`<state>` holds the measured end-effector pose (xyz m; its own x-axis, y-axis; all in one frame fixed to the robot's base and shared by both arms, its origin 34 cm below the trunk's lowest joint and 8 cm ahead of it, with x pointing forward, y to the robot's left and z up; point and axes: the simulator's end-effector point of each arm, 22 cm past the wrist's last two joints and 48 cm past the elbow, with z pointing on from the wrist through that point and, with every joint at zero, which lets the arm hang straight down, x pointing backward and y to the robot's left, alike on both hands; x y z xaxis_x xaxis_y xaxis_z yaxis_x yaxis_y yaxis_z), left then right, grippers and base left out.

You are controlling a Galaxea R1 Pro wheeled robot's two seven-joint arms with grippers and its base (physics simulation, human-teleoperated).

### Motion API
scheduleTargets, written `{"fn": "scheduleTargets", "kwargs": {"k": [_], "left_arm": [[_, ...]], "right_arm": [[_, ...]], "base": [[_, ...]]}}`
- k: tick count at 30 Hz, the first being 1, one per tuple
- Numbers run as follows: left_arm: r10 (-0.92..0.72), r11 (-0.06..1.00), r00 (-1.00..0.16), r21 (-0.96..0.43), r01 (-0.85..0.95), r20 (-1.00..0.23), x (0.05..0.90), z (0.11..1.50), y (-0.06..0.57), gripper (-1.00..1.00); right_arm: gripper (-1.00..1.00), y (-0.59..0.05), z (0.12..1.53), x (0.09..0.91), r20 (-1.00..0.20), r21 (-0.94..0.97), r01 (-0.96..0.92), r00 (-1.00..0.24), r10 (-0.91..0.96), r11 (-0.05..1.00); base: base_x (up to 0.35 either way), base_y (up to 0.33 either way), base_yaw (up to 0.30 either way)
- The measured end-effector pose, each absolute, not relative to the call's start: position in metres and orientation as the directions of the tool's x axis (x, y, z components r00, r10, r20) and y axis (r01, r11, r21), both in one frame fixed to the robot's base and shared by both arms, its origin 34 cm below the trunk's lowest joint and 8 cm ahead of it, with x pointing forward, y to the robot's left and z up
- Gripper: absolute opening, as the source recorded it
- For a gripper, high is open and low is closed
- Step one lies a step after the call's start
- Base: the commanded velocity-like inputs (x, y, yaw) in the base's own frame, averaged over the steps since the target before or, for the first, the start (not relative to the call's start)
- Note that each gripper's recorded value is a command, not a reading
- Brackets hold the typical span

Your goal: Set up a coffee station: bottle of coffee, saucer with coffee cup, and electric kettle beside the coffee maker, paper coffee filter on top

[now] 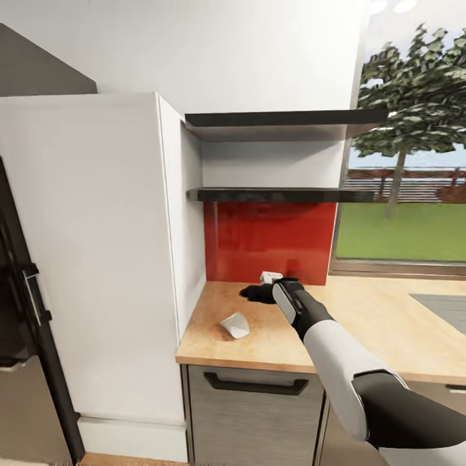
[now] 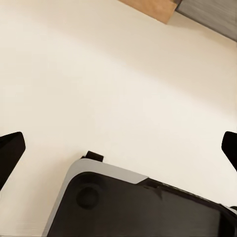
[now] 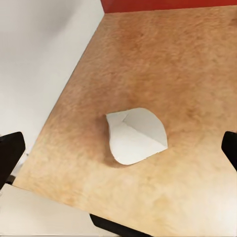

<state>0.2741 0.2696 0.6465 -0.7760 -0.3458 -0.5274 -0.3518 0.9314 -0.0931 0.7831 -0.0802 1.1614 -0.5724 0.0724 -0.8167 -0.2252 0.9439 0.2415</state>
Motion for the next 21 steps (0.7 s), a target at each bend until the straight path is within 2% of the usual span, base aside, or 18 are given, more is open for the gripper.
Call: {"fn": "scheduleTargets", "kwargs": {"k": [12, 16, 21], "left_arm": [[-0.345, 0.932, -0.781, -0.089, -0.352, -0.52, 0.27, 0.645, 0.27, 1.0], [-0.345, 0.932, -0.782, -0.089, -0.352, -0.519, 0.27, 0.645, 0.269, 1.0], [-0.345, 0.932, -0.782, -0.089, -0.352, -0.52, 0.271, 0.644, 0.269, 1.0]], "right_arm": [[1.0, -0.095, 1.143, 0.79, -0.815, 0.225, -0.163, -0.572, 0.094, 0.961], [1.0, -0.102, 1.144, 0.796, -0.821, 0.265, -0.131, -0.55, 0.152, 0.955], [1.0, -0.103, 1.12, 0.792, -0.798, 0.271, -0.113, -0.582, 0.158, 0.956]], "base": [[0.0, 0.0, 0.24], [0.0, 0.0, 0.016], [0.0, 0.0, 0.002]]}}
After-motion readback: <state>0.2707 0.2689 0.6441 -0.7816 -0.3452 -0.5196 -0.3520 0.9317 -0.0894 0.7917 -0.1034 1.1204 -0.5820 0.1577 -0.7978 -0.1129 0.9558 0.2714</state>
